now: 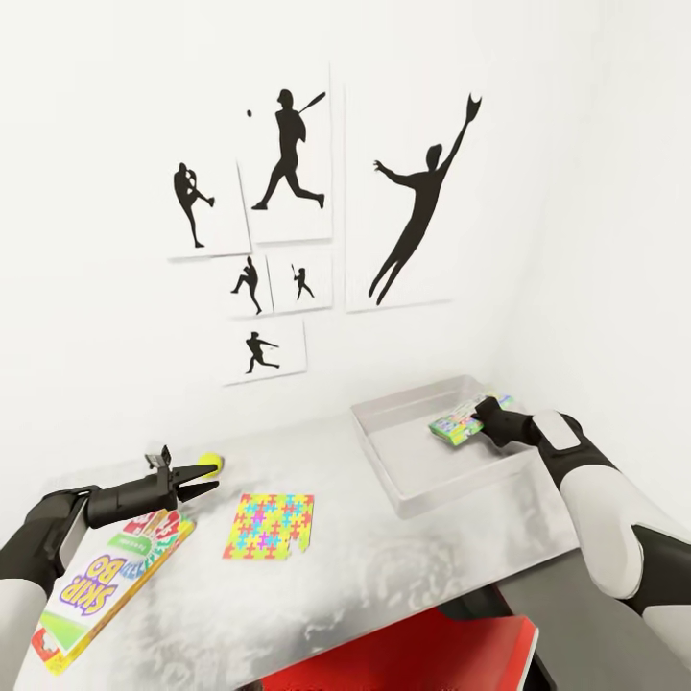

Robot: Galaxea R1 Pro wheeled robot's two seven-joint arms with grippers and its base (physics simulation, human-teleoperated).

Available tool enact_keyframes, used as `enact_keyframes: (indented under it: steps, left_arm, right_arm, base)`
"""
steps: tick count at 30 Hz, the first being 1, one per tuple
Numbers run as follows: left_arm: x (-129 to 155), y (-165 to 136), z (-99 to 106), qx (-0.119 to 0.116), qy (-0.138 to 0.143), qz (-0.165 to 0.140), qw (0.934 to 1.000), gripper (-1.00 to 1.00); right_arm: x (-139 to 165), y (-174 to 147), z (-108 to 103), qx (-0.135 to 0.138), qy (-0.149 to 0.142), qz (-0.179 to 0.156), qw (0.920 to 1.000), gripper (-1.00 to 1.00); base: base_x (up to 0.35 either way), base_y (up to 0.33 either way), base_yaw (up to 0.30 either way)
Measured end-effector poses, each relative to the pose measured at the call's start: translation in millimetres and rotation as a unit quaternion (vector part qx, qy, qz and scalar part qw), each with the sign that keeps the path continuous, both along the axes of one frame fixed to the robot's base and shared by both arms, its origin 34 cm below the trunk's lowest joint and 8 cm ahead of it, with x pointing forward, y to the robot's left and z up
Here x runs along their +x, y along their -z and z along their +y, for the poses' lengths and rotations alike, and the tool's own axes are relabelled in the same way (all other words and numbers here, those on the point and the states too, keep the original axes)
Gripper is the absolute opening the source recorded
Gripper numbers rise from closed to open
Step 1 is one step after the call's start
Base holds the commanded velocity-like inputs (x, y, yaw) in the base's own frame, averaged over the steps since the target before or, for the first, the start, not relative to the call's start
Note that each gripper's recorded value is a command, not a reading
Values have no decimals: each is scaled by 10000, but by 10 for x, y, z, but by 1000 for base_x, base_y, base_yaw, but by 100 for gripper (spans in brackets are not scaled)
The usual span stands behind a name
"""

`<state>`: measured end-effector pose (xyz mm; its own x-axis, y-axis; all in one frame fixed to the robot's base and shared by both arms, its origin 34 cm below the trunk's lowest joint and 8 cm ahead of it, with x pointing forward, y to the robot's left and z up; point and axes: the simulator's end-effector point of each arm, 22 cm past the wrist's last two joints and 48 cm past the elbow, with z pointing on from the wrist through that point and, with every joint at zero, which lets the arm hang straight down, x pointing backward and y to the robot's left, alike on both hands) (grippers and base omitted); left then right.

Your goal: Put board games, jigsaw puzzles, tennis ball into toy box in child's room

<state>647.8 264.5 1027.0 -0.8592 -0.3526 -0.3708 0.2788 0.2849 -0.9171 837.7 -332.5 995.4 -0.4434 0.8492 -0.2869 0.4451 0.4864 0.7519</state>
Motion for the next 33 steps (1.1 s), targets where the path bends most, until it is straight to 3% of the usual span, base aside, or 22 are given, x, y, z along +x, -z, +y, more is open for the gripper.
enact_keyframes:
  steps: [7, 33]
  left_arm:
    - [2, 60, 33, 25, -15, 56, 10000, 100]
    - [3, 97, 29, 31, -12, 90, 10000, 100]
  right_arm:
    - [21, 57, -10, -10, 33, 18, 10000, -100]
    - [204, -222, -23, -21, 34, -218, 9998, -100]
  base:
    - [0, 0, 0]
    - [0, 0, 0]
